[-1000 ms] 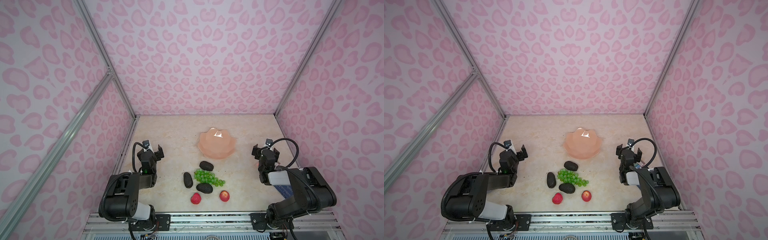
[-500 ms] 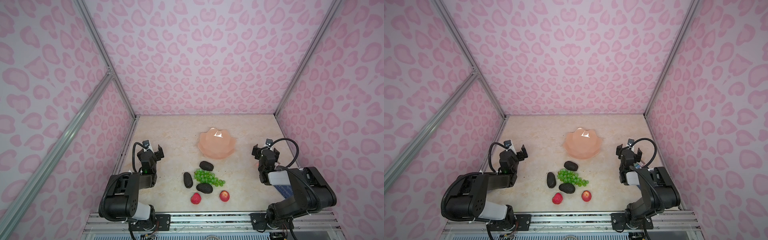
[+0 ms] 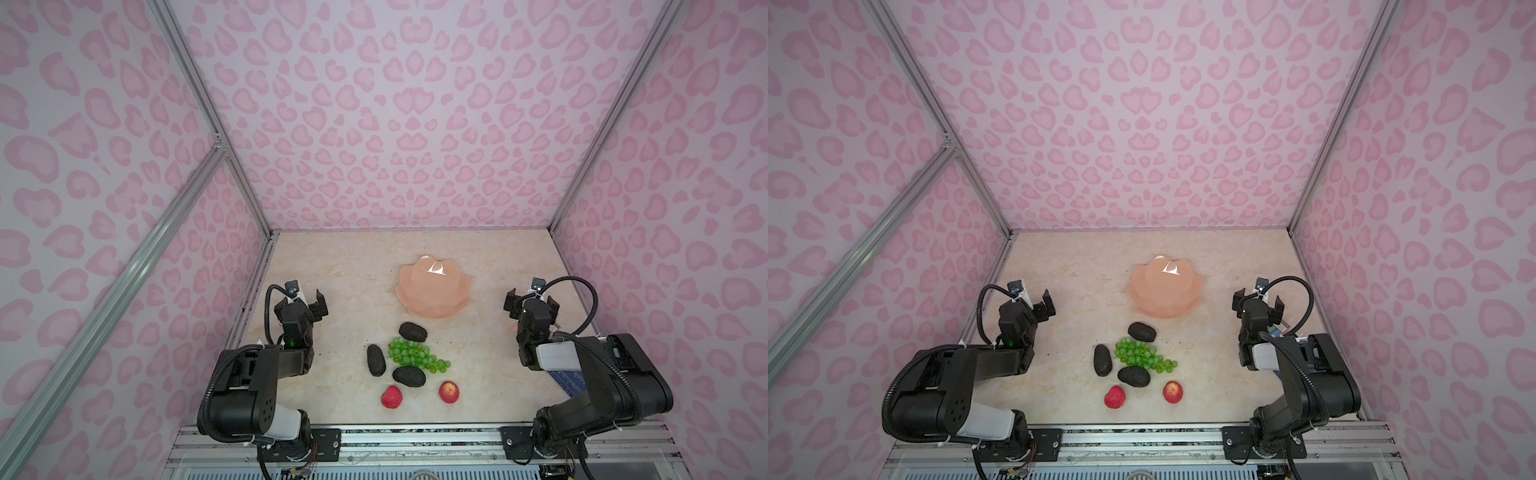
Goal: Place and organize the fake fruits in the fruit bowl
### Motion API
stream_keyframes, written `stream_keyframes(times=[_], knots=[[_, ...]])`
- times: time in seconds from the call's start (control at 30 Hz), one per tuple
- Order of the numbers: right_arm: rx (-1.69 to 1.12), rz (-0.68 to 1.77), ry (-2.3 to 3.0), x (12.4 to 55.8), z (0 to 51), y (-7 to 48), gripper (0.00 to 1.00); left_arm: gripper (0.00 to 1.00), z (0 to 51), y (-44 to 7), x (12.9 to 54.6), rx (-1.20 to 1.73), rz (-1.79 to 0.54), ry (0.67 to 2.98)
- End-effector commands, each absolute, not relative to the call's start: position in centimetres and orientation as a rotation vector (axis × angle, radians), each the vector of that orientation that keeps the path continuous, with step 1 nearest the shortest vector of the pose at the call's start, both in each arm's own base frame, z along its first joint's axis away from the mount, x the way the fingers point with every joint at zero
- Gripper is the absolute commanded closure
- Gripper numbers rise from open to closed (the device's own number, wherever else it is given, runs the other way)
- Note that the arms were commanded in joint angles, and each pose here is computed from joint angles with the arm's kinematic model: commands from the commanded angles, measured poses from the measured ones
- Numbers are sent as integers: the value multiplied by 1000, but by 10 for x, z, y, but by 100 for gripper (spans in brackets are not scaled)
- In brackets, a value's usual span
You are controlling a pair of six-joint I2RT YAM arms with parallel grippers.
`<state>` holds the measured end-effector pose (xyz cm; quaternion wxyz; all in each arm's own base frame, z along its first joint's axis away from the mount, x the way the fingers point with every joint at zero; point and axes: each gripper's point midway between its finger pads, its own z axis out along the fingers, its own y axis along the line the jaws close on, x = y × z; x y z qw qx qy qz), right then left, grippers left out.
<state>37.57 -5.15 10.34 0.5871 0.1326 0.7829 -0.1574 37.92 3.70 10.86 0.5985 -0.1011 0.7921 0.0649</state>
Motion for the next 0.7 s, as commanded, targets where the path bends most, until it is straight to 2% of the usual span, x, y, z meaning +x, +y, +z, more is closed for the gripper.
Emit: stream_keyframes(times=[0.0,0.27,0.43,0.57,0.67], knots=[[325,-367,1813,376,105,-53,0,2,119,37,383,-232,143,1797],[277,-347,1789,377,115,-45,0,0,124,35,383,-223,135,1785],[321,-496,1824,380,169,-32,1,5,155,32,389,-245,107,1877],[407,-135,1913,390,201,-6,1,6,192,18,380,-288,-59,1777],[237,88,2028,382,200,30,6,7,211,14,372,-340,-123,1758]])
